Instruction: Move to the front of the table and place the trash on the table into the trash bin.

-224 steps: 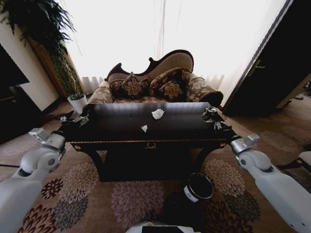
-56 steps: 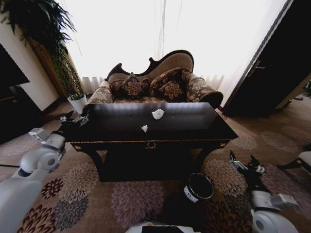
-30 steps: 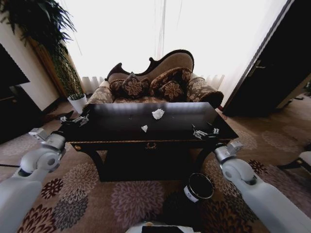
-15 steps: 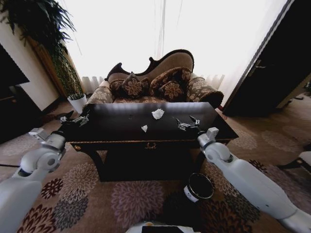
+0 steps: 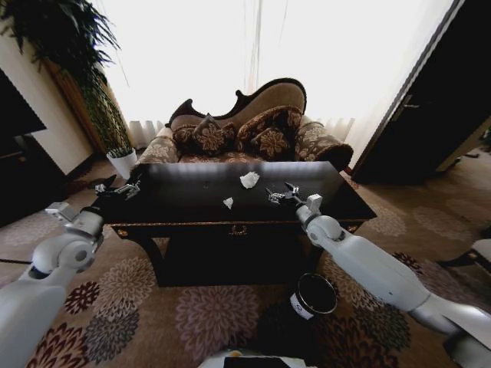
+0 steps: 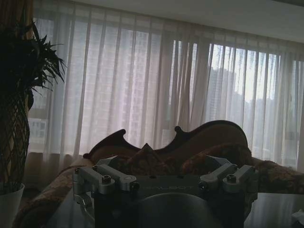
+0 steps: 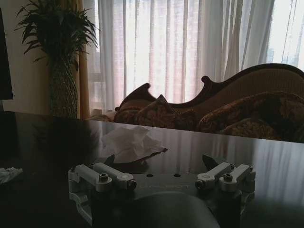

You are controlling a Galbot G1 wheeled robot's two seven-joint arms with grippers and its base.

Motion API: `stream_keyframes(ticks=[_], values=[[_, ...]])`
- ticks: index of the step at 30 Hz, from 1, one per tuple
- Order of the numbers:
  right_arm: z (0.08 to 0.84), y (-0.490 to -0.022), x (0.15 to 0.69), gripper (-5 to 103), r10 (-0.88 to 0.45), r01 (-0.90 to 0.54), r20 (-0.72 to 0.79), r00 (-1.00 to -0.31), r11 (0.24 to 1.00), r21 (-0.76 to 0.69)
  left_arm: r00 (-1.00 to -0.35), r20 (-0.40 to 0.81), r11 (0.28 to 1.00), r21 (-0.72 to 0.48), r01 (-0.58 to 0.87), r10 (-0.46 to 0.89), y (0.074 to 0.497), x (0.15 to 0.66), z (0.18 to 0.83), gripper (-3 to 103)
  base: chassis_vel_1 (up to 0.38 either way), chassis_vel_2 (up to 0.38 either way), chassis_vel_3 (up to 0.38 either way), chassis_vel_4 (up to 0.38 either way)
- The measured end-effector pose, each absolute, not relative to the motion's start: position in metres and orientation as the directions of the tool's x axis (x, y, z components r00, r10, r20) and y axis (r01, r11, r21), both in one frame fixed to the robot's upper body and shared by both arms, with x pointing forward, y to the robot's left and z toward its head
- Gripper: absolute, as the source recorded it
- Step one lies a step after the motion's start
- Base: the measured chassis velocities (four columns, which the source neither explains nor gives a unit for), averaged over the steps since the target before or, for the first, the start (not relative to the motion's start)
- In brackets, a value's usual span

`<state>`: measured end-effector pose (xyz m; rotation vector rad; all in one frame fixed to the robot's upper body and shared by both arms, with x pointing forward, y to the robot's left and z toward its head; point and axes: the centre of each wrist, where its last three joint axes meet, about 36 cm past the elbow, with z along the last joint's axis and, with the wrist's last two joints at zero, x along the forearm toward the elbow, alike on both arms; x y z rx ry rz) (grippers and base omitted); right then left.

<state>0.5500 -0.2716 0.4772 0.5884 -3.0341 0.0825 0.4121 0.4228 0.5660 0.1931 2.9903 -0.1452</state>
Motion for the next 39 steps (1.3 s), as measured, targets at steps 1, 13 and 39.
stream_keyframes(ticks=[1,13,39], values=[[0.477,-0.270,0.553,100,-0.375,-0.378,0.063,-0.925,0.925,-0.047,-0.982,-0.147,0.987,-0.087,0.134,0.121,0.423,0.412,0.566,100,0.000,0.000,0.000,0.000],[0.496,-0.258,0.587,100,-0.405,-0.410,0.066,-0.912,0.905,-0.110,-0.982,-0.147,0.987,-0.087,0.135,0.121,0.423,0.412,0.566,100,0.000,0.000,0.000,0.000],[0.479,-0.227,0.641,100,-0.445,-0.463,0.142,-0.884,0.874,-0.147,-0.982,-0.147,0.987,-0.087,0.135,0.121,0.423,0.412,0.566,100,0.000,0.000,0.000,0.000]])
